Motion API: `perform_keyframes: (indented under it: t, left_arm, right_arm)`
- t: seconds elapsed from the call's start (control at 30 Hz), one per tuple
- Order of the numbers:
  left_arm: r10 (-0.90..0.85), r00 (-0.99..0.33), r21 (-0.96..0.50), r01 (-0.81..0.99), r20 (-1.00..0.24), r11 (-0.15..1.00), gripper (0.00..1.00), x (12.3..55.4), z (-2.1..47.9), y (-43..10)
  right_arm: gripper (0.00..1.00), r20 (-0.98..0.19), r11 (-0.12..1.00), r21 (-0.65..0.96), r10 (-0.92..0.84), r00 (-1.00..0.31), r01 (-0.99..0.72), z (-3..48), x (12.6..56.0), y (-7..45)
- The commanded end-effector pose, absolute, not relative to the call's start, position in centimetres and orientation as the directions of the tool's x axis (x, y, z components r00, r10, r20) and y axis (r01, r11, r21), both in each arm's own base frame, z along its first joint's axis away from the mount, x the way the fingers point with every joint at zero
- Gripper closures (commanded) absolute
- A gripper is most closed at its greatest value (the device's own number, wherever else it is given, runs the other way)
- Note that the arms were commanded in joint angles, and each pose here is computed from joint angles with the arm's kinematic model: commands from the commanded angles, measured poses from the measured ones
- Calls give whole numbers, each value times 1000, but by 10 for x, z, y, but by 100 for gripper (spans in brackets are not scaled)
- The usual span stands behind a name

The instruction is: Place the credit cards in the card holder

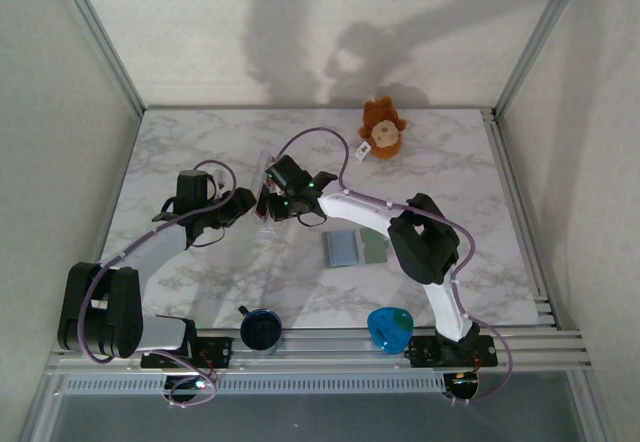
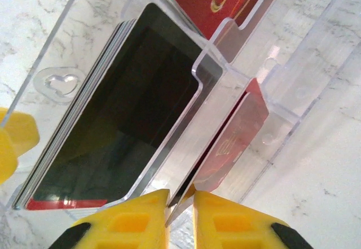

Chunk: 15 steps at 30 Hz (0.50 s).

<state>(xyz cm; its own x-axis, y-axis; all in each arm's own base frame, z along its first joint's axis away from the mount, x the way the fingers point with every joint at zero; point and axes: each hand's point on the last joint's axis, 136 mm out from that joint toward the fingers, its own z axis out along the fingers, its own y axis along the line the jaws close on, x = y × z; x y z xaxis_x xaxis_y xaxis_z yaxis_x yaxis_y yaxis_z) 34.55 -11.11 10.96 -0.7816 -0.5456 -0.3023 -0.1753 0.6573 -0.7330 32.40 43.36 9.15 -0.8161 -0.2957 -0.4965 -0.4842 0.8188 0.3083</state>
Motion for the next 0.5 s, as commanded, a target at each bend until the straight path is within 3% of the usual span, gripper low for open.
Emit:
perform_keyframes:
  t: [0.0,0.23,0.47]
  left_arm:
    - [-544,-782,-731,-175,-304,660,51,348,111,-109]
    - [-542,-781,-731,-169,-310,661,52,349,114,-109]
    - [-545,-780,-733,-171,-308,658,52,348,113,-109]
  right_arm:
    - [89,-499,791,336,-310,-809,-511,109,311,436]
    - [98,-504,769,372,-304,-809,-520,134,303,436]
    - [100,-503,762,376,-311,-806,-528,148,299,436]
